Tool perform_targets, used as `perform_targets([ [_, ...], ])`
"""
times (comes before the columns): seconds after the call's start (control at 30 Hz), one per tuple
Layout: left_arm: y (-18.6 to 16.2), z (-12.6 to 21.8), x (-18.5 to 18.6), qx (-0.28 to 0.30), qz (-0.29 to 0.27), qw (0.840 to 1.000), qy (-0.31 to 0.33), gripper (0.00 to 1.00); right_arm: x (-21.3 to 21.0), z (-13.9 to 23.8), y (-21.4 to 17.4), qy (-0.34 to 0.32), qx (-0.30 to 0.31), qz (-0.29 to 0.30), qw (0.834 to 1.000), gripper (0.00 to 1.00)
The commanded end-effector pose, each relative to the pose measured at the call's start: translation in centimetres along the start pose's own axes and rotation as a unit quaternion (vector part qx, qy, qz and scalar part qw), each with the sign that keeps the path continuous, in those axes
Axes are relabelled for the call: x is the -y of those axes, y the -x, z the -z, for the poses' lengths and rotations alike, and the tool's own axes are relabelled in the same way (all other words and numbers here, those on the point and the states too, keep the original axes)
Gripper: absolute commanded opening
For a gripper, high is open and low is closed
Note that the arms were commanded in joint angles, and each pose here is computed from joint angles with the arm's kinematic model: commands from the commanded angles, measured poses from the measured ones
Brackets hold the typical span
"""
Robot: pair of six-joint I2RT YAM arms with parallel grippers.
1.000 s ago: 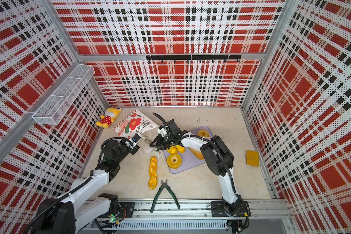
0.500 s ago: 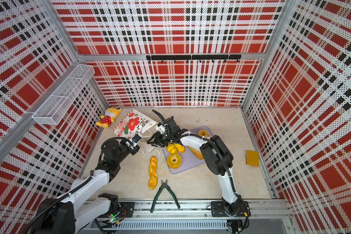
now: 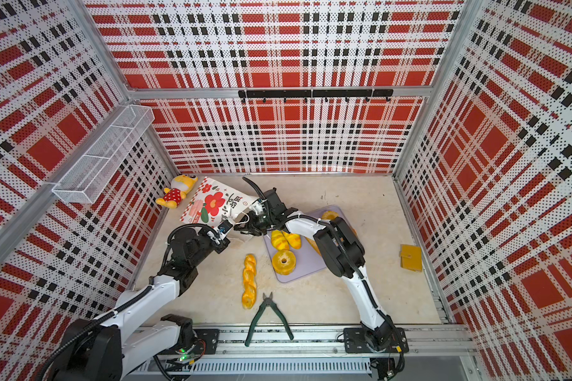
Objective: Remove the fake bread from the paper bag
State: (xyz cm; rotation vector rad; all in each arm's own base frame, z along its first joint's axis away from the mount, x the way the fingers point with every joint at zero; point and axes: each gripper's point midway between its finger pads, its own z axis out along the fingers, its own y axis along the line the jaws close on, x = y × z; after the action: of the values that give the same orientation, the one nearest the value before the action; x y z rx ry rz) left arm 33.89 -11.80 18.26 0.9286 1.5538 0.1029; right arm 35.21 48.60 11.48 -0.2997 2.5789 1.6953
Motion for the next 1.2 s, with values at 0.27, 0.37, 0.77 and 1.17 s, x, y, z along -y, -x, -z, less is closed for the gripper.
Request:
perform_targets([
  [0.27,1.4,-0.1,0.0,0.034,0.014,0.999,0.012,0.00,-3.3,1.3,-2.6,0.038,0.005,0.051,0.998,0.04],
  [0.37,1.2,0.1,0.0,0.033,0.020,0.999,0.018,0.00,-3.7,3.2,-3.5,0.028,0.018,0.058,0.998,0.00],
  [0.77,1.3,1.1,-1.2,0.030,0.056,0.997,0.053,0.00,-3.4,9.6,-6.6,-0.001,0.046,0.061,0.997,0.00],
  [1.17,1.6,1.4,-1.7,0.025,0.069,0.995,0.061,0.00,-2.8,13.2,-8.7,-0.013,0.068,0.055,0.996,0.00],
])
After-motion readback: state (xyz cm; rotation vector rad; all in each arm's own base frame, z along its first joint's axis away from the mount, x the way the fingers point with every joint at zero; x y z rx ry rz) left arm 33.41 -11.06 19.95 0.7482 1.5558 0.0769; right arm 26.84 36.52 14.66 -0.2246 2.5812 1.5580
